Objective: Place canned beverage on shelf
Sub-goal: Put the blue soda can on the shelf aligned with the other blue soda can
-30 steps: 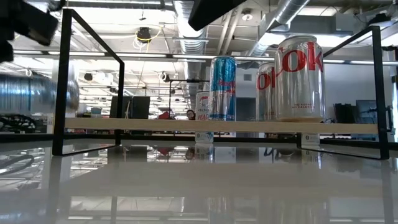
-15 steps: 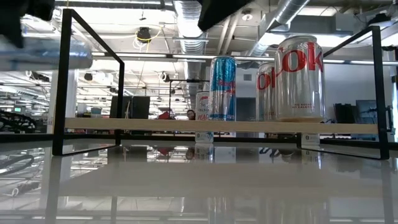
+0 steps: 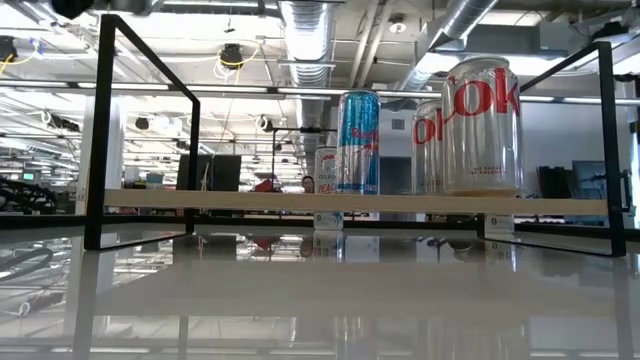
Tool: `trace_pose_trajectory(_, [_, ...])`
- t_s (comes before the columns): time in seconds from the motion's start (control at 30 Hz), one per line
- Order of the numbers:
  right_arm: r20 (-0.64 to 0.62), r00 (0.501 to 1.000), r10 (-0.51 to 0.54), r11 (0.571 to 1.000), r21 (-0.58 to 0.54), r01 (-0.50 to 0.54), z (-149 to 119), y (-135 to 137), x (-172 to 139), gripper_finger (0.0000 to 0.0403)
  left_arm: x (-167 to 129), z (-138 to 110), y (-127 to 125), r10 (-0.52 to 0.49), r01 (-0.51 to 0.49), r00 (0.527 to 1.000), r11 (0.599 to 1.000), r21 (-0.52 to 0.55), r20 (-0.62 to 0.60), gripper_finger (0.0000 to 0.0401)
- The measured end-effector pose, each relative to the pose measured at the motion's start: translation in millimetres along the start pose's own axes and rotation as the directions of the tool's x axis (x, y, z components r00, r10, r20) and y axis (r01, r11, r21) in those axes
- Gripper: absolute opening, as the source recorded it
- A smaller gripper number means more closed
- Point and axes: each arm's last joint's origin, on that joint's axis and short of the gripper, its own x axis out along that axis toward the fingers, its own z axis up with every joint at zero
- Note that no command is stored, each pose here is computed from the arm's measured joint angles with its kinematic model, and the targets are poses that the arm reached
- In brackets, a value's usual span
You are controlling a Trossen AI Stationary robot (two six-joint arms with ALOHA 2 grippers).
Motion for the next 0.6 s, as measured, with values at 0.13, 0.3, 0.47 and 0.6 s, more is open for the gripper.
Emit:
trace_pose_trajectory(0.13, [0.023, 0.999, 0.026, 1.000, -0.011, -0.025, -14, 18, -27, 0.0024, 4, 11, -12, -0.051, 0.047, 0.998, 0.996, 0.072, 0.045, 0.0205])
trace_pose_trajectory(0.3, [0.194, 0.980, 0.041, 0.997, 0.063, -0.054, -47, 52, -33, 0.0024, 25, 11, -35, -0.088, 0.078, 0.995, 0.984, 0.159, 0.056, 0.0206])
trace_pose_trajectory(0.47, [0.300, 0.954, -0.006, 0.995, 0.095, -0.024, -74, 81, 2, 0.0024, 56, 10, -52, -0.129, 0.115, 0.991, 0.966, 0.232, 0.045, 0.0206])
trace_pose_trajectory(0.6, [0.280, 0.958, -0.057, 0.992, 0.126, 0.022, -70, 69, 33, 0.0024, 72, 21, -53, -0.157, 0.132, 0.983, 0.963, 0.233, 0.091, 0.0206])
